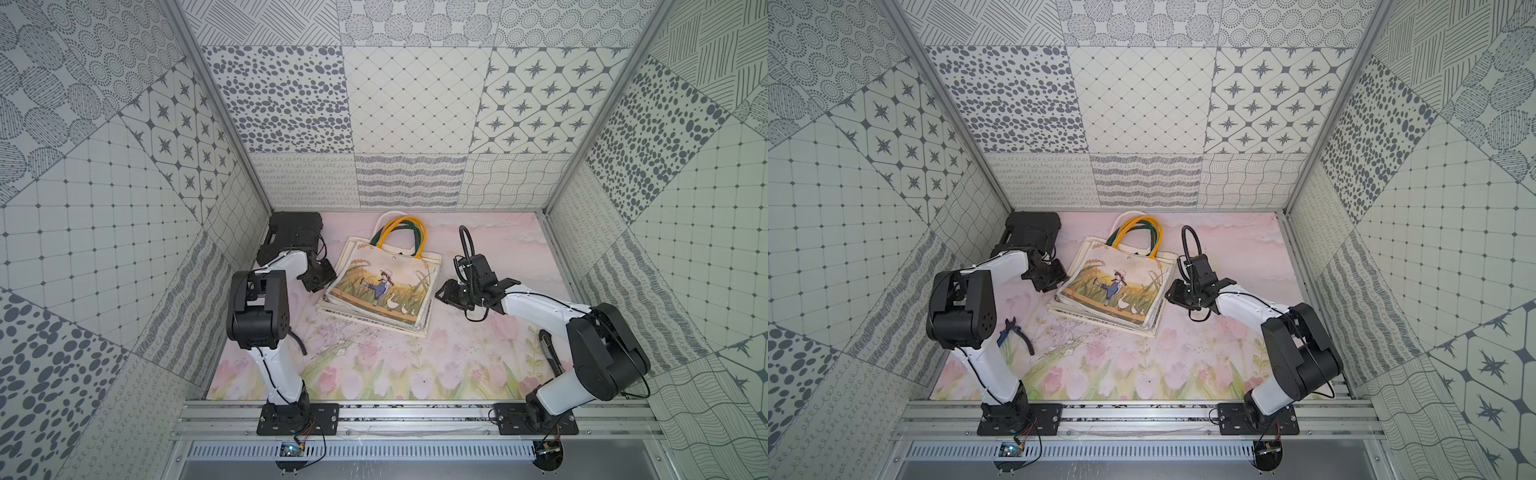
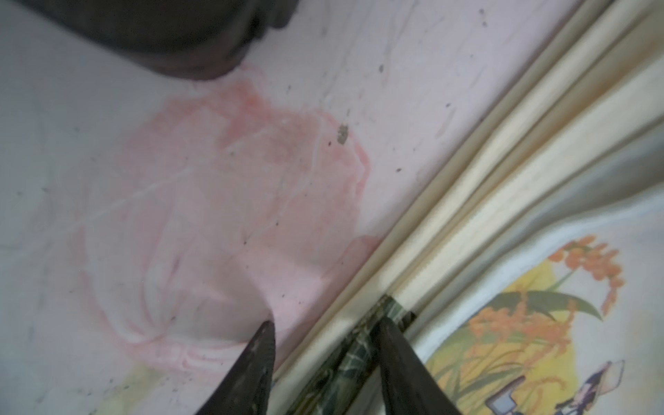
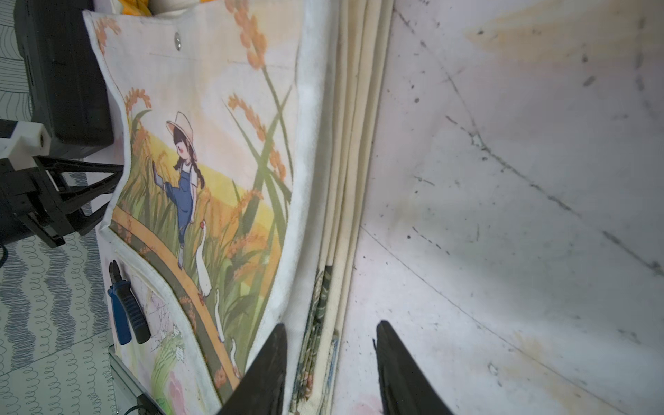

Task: Put away the canvas bag
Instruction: Adjust the canvas bag at the center of the board.

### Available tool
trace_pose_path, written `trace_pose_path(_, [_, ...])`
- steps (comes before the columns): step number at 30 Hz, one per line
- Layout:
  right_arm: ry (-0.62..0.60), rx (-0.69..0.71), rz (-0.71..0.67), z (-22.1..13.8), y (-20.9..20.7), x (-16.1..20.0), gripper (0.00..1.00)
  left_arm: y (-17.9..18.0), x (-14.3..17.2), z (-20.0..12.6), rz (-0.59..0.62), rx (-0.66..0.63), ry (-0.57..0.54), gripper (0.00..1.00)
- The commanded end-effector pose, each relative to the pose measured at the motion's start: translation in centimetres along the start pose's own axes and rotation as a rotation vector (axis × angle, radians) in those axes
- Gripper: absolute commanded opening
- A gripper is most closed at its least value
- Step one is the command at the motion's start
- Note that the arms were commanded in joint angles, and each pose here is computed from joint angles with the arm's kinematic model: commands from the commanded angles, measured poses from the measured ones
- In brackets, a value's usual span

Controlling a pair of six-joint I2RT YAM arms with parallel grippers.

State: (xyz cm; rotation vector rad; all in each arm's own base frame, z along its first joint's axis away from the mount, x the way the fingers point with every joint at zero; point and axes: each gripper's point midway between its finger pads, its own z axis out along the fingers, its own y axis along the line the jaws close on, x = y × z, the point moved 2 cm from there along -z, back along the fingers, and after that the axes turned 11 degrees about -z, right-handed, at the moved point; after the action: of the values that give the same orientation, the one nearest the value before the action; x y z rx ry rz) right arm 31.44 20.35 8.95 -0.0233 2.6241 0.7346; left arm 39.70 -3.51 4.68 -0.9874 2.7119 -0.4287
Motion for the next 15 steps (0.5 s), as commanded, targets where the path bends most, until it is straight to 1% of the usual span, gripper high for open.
trace_pose_path(1, [-0.041,0.008,0.069,-0.6,-1.1,-1.8,0.43,-1.1,4.6,0.7,-0.012,0.054,0.168,0.48])
trace_pose_path(9, [-0.073,0.053,0.112,-2.6,-3.9,-3.6,0.44,-1.6,9.7,-0.7,-0.006,0.094,0.232,0.47])
trace_pose_path(15, [-0.111,0.033,0.119,-4.1,-4.8,-4.6,0.44,-1.9,12.4,-1.7,0.027,0.110,0.245,0.47])
